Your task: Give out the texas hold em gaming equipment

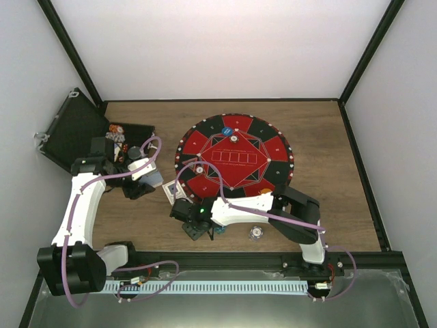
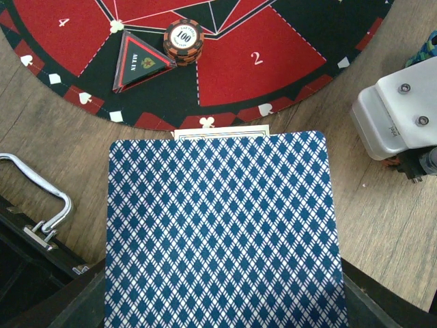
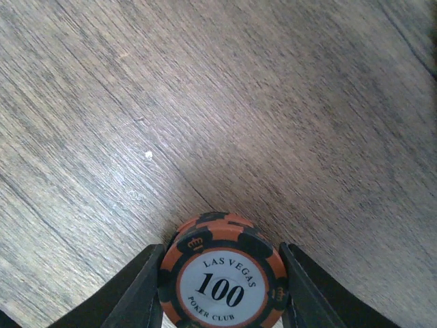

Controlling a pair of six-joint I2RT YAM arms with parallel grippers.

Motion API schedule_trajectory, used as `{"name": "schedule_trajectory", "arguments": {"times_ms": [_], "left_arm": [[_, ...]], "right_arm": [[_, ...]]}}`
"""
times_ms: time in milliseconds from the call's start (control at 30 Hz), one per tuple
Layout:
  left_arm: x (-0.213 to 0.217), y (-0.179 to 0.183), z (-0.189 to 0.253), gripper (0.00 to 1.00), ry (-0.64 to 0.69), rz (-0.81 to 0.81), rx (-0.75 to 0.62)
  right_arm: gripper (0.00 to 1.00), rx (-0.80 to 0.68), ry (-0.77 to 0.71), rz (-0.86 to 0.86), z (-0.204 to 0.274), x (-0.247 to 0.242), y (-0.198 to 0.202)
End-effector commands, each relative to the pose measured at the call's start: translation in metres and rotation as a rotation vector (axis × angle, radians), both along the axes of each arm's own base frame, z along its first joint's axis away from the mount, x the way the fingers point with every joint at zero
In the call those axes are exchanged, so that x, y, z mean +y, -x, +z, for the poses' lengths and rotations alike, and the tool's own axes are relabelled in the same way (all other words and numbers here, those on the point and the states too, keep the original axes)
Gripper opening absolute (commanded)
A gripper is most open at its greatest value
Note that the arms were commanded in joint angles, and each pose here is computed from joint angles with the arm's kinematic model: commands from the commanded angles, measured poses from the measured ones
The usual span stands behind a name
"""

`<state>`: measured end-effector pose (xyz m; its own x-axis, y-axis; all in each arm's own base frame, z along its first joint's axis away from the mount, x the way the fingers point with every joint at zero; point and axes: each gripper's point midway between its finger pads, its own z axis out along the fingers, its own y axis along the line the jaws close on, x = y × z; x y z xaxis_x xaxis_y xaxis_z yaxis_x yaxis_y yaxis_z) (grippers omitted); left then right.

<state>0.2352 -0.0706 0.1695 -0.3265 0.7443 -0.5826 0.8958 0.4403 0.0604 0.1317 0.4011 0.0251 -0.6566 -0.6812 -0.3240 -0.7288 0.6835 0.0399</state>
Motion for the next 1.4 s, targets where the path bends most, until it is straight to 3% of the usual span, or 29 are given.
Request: {"name": "schedule_trajectory", "arguments": {"times_ms": [0,367,467,700,1000,1367], "left_arm": [[-0.002,0.0,0.008,0.12,0.014,-0.024,-0.033],[-0.002,-0.001,0.009,0.12,0.013,-0.024,-0.035],[-0.002,0.0,0.009,0.12,0.014,-0.024,-0.034],[-0.003,0.0,0.011,0.12,0.015,-0.027,-0.037],[-0.003,0.0,0.011,0.12,0.014,-0.031,-0.039],[-0.003,-0.001,0.012,0.12,0.019,-0.033,-0.04]], "right_arm": [[0.4,-0.037,-0.06,-0.007,0.028,0.015,-0.004],[0.36,-0.053,-0.104,-0.014,0.052,0.016,-0.006],[0.31,-0.09,-0.084,-0.051,0.061,0.006,-0.017],[0.29,-0.116,-0.055,-0.235,0.075,-0.061,-0.072],[0.29,-0.105,0.024,-0.439,0.049,-0.166,-0.113],[0.28,-0.087,0.044,-0.511,0.02,-0.195,-0.127]]}}
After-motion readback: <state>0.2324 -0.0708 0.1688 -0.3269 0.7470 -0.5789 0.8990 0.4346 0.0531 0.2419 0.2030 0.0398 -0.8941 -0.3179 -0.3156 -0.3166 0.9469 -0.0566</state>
